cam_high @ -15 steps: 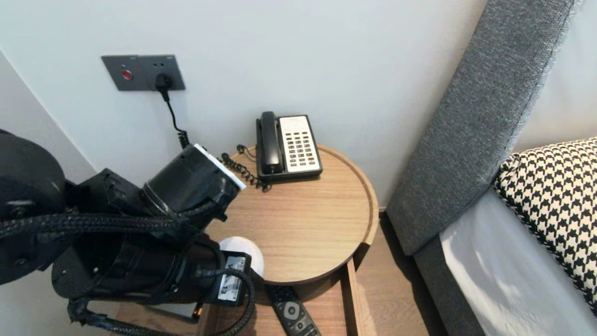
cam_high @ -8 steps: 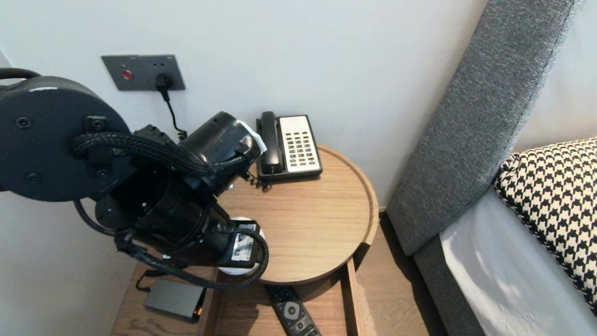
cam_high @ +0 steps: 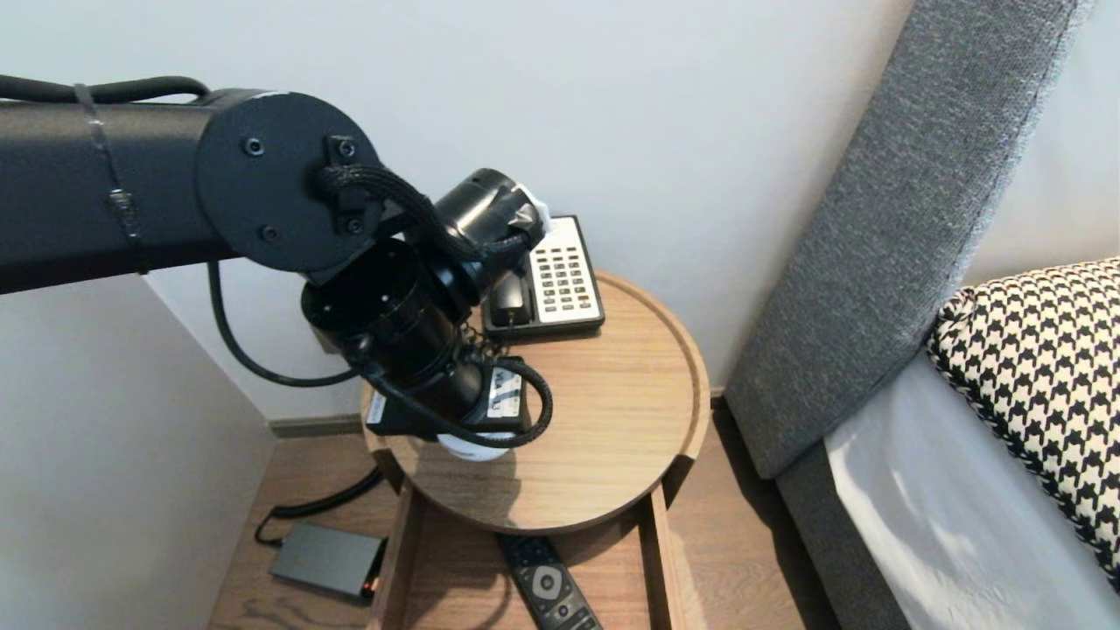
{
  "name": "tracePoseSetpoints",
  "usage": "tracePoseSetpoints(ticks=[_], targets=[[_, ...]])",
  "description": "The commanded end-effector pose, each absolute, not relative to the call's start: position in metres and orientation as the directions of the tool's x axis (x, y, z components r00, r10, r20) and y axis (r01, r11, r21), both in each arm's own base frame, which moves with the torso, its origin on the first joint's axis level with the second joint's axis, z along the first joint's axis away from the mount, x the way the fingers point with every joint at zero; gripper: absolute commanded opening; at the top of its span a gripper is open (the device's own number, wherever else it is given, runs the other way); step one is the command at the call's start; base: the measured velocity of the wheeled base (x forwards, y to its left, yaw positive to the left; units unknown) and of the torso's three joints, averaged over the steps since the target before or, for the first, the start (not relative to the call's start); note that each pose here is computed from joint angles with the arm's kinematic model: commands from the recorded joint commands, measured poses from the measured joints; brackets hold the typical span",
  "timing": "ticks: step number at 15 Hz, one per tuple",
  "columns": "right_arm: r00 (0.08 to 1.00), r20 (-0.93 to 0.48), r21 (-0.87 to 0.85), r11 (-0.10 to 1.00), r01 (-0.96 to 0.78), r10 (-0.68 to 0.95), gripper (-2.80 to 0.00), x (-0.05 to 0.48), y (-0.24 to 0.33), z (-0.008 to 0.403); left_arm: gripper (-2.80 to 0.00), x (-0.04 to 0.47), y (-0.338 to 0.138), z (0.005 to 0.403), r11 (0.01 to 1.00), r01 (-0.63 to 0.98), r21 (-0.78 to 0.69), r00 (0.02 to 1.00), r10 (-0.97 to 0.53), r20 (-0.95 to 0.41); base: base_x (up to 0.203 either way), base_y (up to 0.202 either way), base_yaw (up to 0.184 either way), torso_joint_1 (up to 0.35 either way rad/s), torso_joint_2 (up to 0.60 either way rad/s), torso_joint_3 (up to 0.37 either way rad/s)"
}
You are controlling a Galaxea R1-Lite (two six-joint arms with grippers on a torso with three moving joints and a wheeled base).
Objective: Take the remote control out of the drawer one by one and place them on the table
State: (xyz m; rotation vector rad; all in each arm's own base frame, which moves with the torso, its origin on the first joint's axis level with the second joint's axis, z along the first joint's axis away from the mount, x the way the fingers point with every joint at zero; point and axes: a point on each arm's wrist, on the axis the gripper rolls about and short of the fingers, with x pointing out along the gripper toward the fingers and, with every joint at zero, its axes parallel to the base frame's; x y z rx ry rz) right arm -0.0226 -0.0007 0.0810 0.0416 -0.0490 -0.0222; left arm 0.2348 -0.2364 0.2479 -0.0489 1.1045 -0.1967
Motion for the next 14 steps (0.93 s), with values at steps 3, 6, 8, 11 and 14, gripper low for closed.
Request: tracePoseSetpoints(ticks=[3, 6, 8, 11, 14], targets=[[1.0, 0.021, 0.042, 0.999, 0.022, -0.023, -2.8, -0.02, -0.001, 0.074, -2.8, 0.255, -0.251, 0.227, 0.989, 0.119, -0.086, 0.406, -0.128, -0.905, 0.0, 0.0, 0.0, 0.0, 0.0, 0.0], [0.999, 0.021, 0.04, 0.999, 0.024, -0.025, -2.8, -0.02, -0.001, 0.074, -2.8, 0.257, -0.247, 0.225, 0.991, 0.113, -0.066, 0.394, -0.106, -0.913, 0.0, 0.0, 0.0, 0.0, 0.0, 0.0], [0.999, 0.021, 0.042, 0.999, 0.023, -0.024, -2.8, -0.02, -0.001, 0.074, -2.8, 0.263, -0.246, 0.221, 0.992, 0.111, -0.059, 0.392, -0.099, -0.915, 0.0, 0.0, 0.0, 0.0, 0.0, 0.0], [1.0, 0.021, 0.042, 0.999, 0.022, -0.023, -2.8, -0.02, -0.001, 0.074, -2.8, 0.264, -0.244, 0.22, 0.993, 0.109, -0.055, 0.388, -0.093, -0.917, 0.0, 0.0, 0.0, 0.0, 0.0, 0.0], [1.0, 0.021, 0.042, 0.999, 0.022, -0.023, -2.8, -0.02, -0.001, 0.074, -2.8, 0.264, -0.245, 0.219, 0.992, 0.118, -0.044, 0.381, -0.087, -0.92, 0.0, 0.0, 0.0, 0.0, 0.0, 0.0]])
